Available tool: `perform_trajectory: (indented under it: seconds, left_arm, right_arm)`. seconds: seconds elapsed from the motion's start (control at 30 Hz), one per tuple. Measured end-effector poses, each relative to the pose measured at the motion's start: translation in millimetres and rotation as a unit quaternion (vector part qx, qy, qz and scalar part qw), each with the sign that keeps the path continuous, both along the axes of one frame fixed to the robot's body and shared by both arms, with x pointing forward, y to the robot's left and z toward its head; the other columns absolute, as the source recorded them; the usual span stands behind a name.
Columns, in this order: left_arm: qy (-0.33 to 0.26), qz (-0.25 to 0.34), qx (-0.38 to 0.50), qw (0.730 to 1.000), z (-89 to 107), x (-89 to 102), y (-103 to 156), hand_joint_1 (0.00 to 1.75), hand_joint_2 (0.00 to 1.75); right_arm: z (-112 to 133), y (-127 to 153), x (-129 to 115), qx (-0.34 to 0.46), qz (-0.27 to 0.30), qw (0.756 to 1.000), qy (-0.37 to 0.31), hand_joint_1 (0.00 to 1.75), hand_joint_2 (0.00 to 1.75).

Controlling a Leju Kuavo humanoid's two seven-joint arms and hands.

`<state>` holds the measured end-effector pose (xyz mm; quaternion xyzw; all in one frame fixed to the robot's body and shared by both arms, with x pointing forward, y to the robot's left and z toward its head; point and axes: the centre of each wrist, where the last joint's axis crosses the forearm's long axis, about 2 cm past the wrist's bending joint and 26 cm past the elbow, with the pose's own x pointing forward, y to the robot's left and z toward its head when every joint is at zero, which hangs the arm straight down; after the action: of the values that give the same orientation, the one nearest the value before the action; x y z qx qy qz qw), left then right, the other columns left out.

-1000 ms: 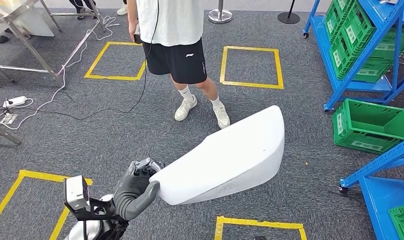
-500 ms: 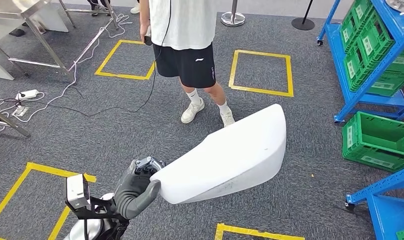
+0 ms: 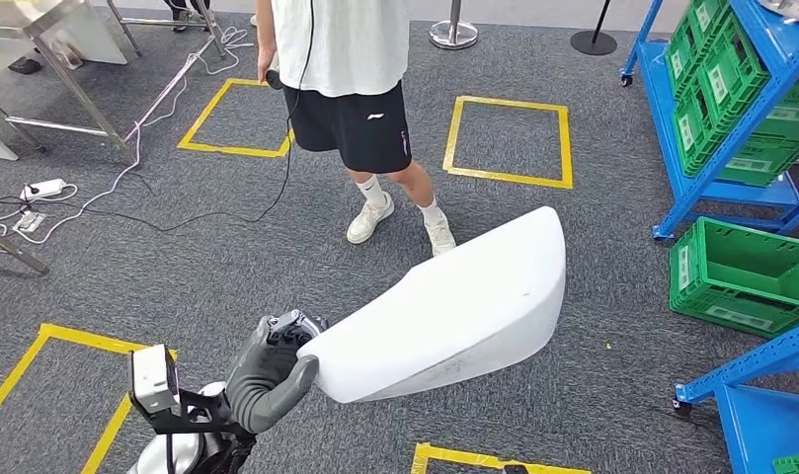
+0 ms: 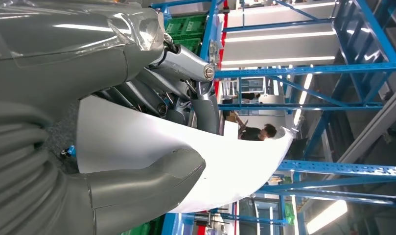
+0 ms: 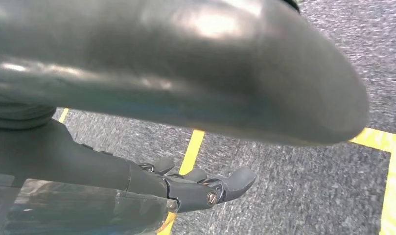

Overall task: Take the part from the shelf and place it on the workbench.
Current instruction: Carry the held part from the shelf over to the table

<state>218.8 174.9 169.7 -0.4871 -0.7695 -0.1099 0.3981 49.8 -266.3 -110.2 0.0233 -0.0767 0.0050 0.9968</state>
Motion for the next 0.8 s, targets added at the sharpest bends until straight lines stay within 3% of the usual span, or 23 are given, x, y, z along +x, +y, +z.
perform_trajectory:
  seconds: [0.2, 0.8]
  left_arm:
    - [-0.007, -0.001, 0.0, 1.0, 3.8, 2.4, -0.2, 1.75, 1.75]
    - [-0.002, -0.002, 0.005, 1.0, 2.9, 1.5, -1.5, 1.75, 1.75]
  right_arm:
    - [0.6, 7.5, 1.8, 0.008, -0.003, 1.0, -0.001, 0.0, 0.0]
    - [0.8, -5.9, 8.0, 0.004, -0.012, 1.0, -0.005, 0.0, 0.0]
